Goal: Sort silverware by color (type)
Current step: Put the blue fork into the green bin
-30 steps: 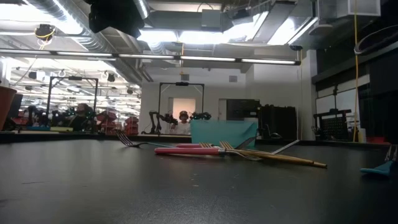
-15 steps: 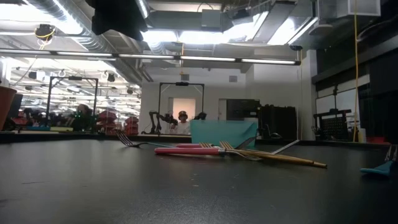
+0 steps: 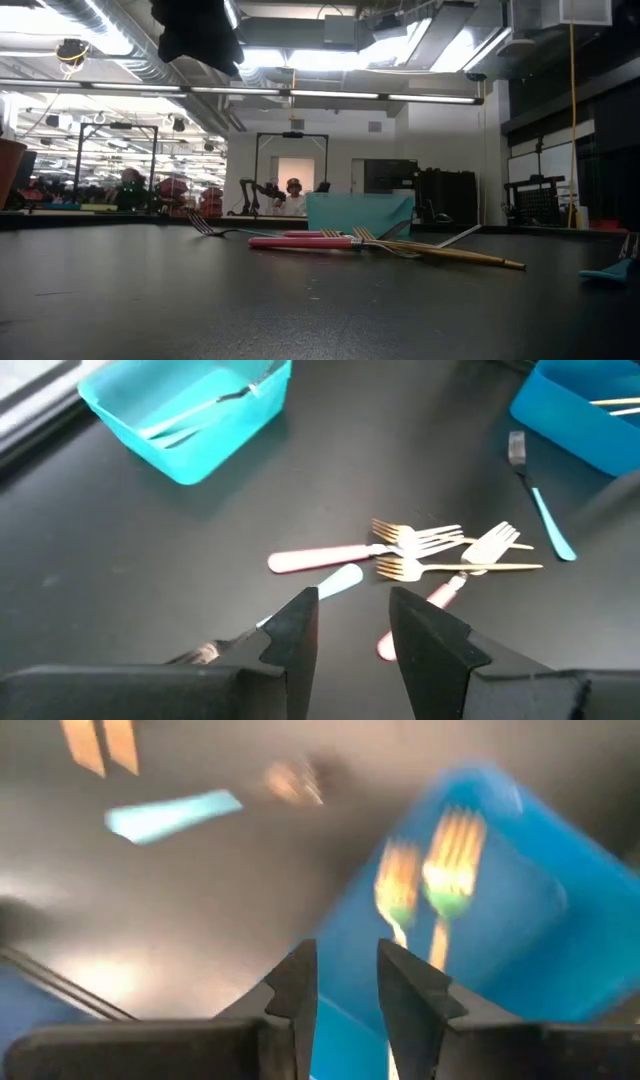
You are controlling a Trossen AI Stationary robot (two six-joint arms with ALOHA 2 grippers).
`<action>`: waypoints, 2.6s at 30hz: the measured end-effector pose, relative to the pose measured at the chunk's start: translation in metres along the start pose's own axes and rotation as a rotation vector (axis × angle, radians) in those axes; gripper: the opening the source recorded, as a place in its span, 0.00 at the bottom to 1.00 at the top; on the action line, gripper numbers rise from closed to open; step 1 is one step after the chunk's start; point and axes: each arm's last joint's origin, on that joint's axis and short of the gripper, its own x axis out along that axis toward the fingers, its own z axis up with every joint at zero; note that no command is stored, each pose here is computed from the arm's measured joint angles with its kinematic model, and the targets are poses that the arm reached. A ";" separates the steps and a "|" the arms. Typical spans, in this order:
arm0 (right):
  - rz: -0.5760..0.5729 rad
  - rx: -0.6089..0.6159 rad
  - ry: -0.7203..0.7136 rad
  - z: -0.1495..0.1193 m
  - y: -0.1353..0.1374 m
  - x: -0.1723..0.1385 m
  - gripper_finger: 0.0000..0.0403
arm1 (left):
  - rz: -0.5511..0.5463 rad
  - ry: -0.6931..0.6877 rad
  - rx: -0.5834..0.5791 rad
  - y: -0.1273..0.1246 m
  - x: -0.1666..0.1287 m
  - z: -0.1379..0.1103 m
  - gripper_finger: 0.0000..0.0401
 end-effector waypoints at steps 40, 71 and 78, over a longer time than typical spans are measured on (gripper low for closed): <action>0.008 -0.399 -0.540 0.085 0.023 -0.016 0.24 | -0.132 0.279 0.447 0.042 0.123 0.009 0.30; -0.001 -0.429 -0.544 0.087 0.023 -0.016 0.24 | -0.091 0.572 0.593 0.051 0.183 -0.037 0.22; 0.000 -0.429 -0.544 0.087 0.023 -0.016 0.24 | -0.087 0.577 0.594 0.052 0.183 -0.038 0.09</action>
